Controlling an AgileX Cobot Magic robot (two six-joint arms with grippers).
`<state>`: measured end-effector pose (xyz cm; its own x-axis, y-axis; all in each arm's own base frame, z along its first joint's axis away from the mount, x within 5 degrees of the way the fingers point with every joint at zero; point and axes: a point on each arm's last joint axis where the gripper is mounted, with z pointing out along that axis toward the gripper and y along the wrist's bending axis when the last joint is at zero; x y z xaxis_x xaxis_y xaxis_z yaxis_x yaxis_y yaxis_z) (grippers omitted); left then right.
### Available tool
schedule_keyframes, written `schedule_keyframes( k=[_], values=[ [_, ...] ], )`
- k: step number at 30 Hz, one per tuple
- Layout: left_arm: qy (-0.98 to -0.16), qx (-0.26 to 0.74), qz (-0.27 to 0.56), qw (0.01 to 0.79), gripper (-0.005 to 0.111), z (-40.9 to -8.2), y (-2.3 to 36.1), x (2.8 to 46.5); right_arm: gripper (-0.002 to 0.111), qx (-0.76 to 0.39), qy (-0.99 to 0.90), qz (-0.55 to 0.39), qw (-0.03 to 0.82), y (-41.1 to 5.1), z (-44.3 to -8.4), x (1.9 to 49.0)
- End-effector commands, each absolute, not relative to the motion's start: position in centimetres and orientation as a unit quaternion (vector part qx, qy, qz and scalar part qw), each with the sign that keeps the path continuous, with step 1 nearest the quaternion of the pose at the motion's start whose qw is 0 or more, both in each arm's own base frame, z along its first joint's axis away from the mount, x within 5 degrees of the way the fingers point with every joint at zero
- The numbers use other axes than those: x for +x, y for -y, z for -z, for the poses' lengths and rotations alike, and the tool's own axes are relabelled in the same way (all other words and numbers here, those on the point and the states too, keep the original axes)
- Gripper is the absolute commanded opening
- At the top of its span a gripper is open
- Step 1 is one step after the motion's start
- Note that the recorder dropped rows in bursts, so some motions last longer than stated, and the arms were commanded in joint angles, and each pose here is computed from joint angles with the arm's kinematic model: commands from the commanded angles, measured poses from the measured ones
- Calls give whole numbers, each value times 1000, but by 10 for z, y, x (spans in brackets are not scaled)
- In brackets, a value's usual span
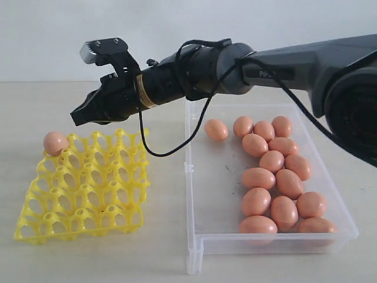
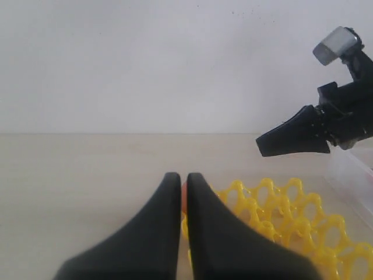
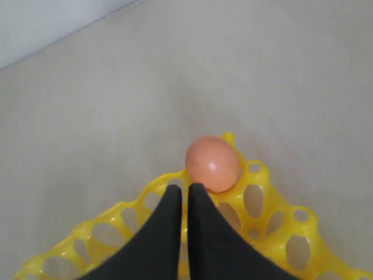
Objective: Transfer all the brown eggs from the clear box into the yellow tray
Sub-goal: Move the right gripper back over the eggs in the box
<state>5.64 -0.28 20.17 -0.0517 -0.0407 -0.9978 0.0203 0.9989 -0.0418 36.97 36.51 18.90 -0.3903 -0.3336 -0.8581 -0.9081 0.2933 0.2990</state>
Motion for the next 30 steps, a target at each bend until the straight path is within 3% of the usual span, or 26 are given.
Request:
schedule_keyframes(
  k=[1,5,11,15,25,30],
  values=[
    [-720,-11,22,693,4,-202,2,56,0,-449,-700,-403,381,-350,-230,355],
    [-720,-11,22,693,4,-202,2,56,0,-424,-723,-346,421,-322,-253,338],
    [-720,-11,22,693,4,-202,2,56,0,-340,-788,-57,511,-238,-244,322],
    [-720,-11,22,693,4,-202,2,56,0,-342,-800,80,486,-209,-223,319],
    [-720,-11,22,693,4,-202,2,56,0,-325,-878,140,323,-141,-200,332],
    [-720,-11,22,693,4,-202,2,56,0,-311,-907,82,272,-119,-192,334]
  ],
)
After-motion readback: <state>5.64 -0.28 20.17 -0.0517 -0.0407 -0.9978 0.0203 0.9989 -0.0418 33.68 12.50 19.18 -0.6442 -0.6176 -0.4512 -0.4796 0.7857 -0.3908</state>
